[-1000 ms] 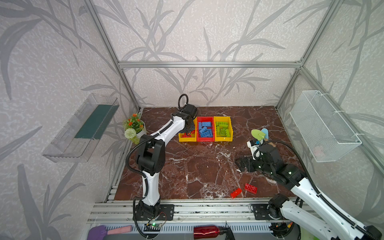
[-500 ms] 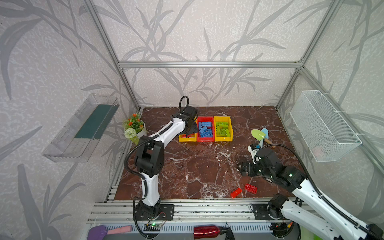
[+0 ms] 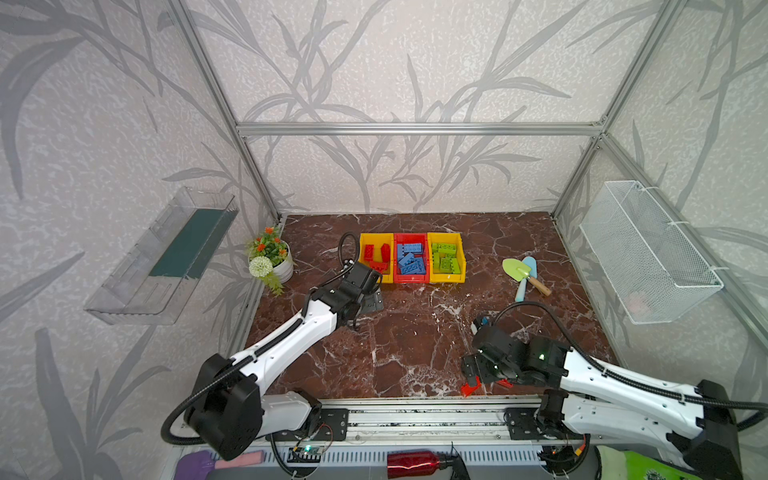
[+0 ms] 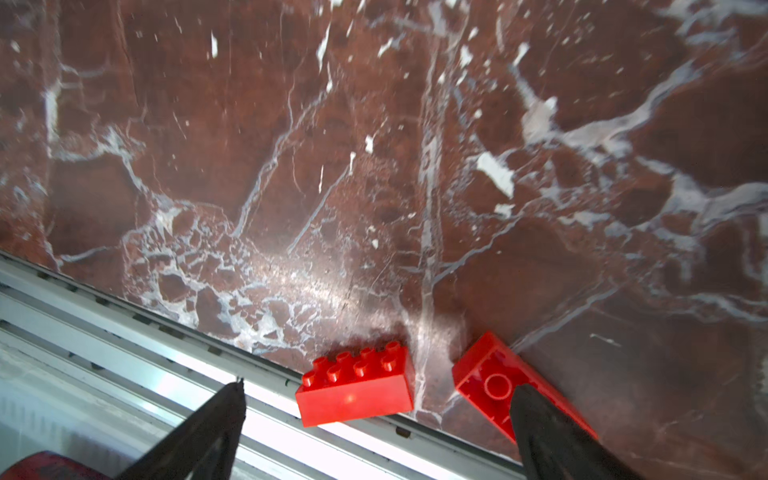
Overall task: Sort the legos into containers by color
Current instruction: 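Close the right gripper on a red brick while the left gripper draws back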
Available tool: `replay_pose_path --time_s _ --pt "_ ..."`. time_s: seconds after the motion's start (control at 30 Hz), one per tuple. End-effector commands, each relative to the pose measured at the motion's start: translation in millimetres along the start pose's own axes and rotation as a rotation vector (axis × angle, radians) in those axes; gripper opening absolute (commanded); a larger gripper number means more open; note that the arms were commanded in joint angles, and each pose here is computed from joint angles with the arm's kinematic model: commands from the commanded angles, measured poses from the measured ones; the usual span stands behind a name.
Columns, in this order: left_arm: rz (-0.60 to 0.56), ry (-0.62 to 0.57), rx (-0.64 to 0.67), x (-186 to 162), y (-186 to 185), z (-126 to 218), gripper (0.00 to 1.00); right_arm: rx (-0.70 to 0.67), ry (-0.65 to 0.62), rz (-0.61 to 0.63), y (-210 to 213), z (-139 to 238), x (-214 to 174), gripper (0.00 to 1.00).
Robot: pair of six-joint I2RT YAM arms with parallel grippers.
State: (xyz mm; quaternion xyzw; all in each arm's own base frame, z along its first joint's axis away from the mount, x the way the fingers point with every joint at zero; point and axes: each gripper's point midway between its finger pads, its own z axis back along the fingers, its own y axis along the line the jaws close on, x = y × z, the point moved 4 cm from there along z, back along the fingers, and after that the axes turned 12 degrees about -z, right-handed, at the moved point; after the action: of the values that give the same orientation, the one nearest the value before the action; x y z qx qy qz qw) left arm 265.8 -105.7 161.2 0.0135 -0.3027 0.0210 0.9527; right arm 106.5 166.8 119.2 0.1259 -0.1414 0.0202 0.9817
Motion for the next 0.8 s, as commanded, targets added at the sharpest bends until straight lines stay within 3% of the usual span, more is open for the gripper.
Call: replay_pose_path --time_s 0.0,0.33,0.53,0.77 --pt "0.058 -0.071 0.009 -4.4 13.4 13.5 0.99 -0.054 0.004 -0.053 -0.6 -5.5 -10.1 1.00" --pt "0.061 -0.097 -0.039 -12.2 18.0 26.8 0.99 -0.093 0.012 -0.188 -1.6 -17.8 -28.5 0.91" --pt "0.060 -0.091 -0.051 -13.3 16.9 27.2 0.99 -0.040 -0.005 -0.309 -3.7 -23.2 -31.8 0.81" --pt "0.070 -0.101 -0.075 -14.1 16.0 29.8 0.99 -0.010 -0.004 -0.366 1.1 -30.8 -32.5 0.72"
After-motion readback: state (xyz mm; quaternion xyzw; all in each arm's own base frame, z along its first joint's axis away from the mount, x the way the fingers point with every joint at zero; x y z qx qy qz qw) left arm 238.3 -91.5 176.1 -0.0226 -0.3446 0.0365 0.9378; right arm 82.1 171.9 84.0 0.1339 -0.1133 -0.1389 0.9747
